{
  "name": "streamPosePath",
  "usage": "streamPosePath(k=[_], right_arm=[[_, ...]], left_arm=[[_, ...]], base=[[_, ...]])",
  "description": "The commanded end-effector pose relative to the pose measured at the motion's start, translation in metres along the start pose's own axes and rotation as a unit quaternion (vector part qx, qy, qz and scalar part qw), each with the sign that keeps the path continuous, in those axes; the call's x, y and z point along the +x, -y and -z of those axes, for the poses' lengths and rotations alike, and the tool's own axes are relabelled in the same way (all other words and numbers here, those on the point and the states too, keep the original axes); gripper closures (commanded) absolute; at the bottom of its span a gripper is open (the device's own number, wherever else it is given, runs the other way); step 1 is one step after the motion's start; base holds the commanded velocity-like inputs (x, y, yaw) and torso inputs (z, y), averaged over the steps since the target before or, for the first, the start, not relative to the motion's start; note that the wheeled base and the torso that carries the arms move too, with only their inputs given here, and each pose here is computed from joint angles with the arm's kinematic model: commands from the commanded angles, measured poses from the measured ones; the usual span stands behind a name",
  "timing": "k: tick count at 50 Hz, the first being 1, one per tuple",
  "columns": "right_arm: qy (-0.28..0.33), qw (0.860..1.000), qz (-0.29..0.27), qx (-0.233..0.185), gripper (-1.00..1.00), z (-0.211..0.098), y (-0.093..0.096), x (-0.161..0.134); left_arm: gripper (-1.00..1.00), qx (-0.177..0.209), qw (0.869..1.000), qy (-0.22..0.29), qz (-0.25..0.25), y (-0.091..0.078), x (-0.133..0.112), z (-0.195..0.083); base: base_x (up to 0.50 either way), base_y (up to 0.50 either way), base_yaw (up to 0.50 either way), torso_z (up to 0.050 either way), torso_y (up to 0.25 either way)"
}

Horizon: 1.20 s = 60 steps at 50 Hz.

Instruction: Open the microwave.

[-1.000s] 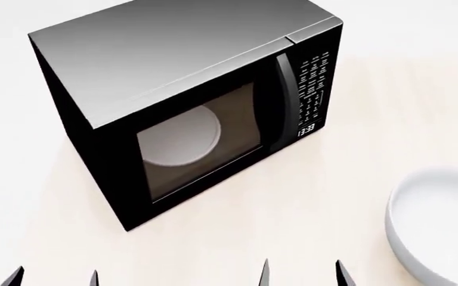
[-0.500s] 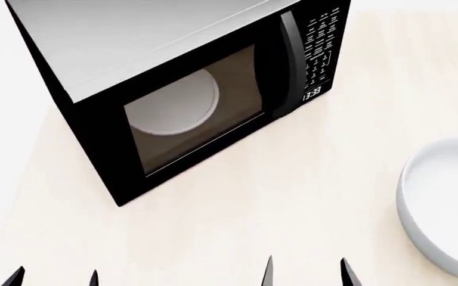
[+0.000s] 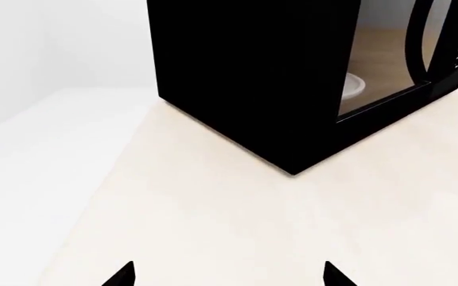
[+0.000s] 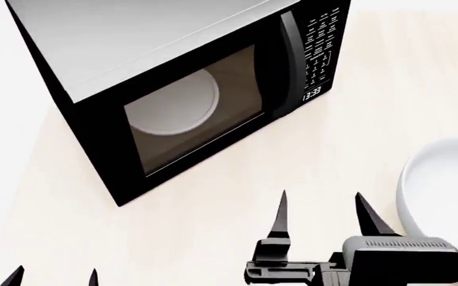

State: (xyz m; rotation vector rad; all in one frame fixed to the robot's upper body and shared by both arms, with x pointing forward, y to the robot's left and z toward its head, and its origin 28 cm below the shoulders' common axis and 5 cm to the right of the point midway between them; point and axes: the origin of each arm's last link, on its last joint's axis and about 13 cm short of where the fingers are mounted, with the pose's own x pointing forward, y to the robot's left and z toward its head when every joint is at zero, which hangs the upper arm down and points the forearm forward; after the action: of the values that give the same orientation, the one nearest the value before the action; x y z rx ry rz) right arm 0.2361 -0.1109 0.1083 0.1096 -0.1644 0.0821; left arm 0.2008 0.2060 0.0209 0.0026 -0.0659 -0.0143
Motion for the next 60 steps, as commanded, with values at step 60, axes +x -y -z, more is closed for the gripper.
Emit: streamPosePath(k=[60], right_arm=[[-0.072,0.995,-0.022,-0.062,-1.0,-0.052,0.011,0.123]], left_arm=[[-1.0,-0.001,1.0,-0.008,0.002,0.0,0.0,0.003]], base=[[0.0,0.0,0.0,0.0,0.0]])
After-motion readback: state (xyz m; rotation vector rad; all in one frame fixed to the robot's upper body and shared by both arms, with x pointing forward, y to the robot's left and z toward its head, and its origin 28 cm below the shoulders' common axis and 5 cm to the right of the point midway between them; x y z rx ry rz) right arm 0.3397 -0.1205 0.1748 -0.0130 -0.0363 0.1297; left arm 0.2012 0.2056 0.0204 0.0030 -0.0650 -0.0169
